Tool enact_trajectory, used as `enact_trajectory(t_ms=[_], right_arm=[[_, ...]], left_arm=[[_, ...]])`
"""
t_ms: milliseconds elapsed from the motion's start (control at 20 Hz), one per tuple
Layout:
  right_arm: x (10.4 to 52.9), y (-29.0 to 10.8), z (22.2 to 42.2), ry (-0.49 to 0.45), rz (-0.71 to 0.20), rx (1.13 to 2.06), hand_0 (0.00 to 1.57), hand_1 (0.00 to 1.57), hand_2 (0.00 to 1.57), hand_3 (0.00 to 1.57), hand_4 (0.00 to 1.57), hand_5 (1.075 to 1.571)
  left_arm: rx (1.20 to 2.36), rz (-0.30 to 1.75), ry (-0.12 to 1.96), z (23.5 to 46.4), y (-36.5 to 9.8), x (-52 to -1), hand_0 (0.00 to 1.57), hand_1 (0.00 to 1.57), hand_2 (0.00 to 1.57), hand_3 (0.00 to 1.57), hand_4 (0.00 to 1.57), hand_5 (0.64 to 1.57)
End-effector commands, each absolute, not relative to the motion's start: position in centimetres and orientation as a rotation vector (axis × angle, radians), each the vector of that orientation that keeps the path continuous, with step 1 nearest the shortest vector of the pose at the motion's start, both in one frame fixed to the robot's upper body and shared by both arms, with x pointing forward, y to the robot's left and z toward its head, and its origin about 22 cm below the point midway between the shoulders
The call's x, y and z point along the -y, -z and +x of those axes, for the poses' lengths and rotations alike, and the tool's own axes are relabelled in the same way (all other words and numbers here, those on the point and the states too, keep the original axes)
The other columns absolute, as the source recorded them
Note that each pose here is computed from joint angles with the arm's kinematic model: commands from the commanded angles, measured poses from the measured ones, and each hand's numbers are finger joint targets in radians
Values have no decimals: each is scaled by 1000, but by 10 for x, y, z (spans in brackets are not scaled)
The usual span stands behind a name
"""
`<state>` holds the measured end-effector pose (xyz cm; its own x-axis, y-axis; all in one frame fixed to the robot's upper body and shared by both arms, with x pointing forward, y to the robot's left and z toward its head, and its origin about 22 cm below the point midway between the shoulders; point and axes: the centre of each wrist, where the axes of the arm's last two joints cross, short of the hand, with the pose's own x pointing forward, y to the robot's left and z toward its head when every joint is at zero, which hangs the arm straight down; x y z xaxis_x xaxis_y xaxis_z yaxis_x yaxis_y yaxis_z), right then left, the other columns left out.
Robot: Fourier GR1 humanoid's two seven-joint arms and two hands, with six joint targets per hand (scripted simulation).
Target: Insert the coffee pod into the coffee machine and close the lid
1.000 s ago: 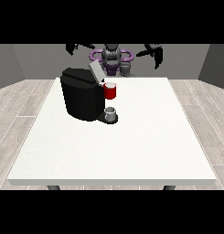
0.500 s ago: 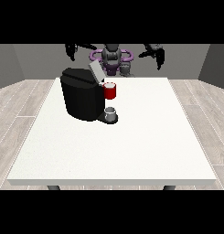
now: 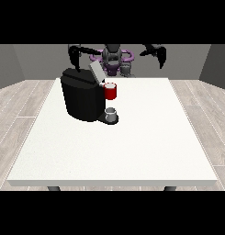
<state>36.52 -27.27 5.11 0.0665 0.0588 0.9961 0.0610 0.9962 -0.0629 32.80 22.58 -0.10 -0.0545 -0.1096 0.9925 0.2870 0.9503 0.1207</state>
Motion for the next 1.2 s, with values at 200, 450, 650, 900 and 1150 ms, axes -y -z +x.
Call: enact_trajectory(t_ms=[200,450,650,900,1150], right_arm=[[247,-41,368,-87,-29,1528,0,0,0,0,0,1571],[228,-58,386,-134,-33,1581,0,0,0,0,0,1571],[234,-84,398,-165,-10,1591,0,0,0,0,73,1571],[217,-95,406,-186,-55,1623,0,0,0,0,204,1571],[198,-110,410,-272,-20,1657,0,0,0,0,161,1571]], left_arm=[[1643,-93,288,302,-6,-244,0,0,0,0,360,1571],[1701,-67,289,309,-31,-252,0,0,0,0,376,1571],[1702,-36,288,297,-22,-248,0,0,0,0,316,1571],[1703,-21,295,293,-18,-258,0,0,0,0,347,1571],[1676,5,279,297,-17,-249,0,0,0,0,360,1571]])
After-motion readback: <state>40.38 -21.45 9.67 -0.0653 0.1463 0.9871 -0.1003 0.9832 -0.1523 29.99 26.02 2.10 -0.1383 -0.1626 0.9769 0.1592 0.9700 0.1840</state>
